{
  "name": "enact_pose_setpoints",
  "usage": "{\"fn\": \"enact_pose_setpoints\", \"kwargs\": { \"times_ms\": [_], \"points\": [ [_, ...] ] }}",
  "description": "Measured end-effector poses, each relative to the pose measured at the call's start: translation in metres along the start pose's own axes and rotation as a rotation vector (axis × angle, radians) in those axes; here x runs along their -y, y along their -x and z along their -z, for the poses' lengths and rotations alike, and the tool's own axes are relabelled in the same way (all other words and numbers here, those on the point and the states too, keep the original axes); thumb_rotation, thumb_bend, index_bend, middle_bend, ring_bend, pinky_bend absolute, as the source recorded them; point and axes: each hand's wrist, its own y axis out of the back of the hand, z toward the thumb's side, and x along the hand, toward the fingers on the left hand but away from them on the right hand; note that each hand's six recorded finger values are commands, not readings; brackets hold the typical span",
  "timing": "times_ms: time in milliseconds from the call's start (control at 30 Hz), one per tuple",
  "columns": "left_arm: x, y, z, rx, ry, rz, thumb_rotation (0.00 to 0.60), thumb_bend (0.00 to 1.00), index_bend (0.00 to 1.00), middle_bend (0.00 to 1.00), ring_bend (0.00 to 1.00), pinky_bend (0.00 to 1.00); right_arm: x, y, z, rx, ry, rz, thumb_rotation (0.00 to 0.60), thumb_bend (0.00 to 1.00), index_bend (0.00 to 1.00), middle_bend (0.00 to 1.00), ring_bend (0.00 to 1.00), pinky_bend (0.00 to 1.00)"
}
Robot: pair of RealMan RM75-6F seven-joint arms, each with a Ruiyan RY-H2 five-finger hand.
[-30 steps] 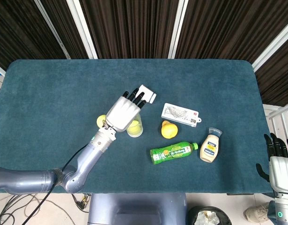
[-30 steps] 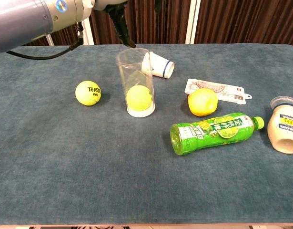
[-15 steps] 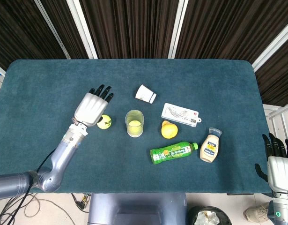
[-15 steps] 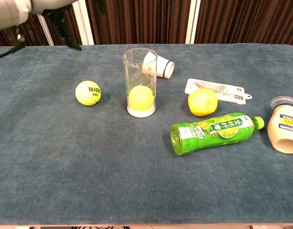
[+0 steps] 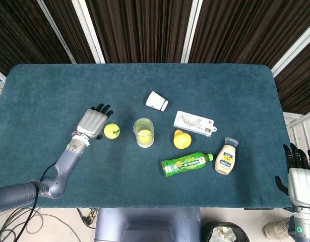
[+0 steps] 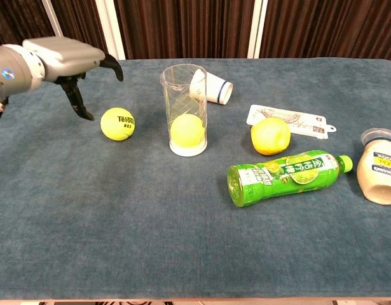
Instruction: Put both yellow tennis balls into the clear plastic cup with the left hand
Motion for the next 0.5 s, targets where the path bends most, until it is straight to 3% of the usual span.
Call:
{"fn": "enact_pose_setpoints", "kwargs": {
  "times_ms": [267,500],
  "points": [
    [0.012,-0.002,-0.010,0.021,-0.011,0.030,0.600,0.01,0.22,0.12,0.10,0.35,-0.002,0.000,0.002,0.009,0.008,0.008,0.600,0.34,0.03,0.08,0.12,0.07],
    [0.022,-0.004,-0.008,0.016,-0.067,0.042,0.600,0.08,0.26,0.18,0.13,0.40,-0.002,0.000,0.001,0.000,0.010,0.009,0.600,0.34,0.03,0.08,0.12,0.07]
  ]
}}
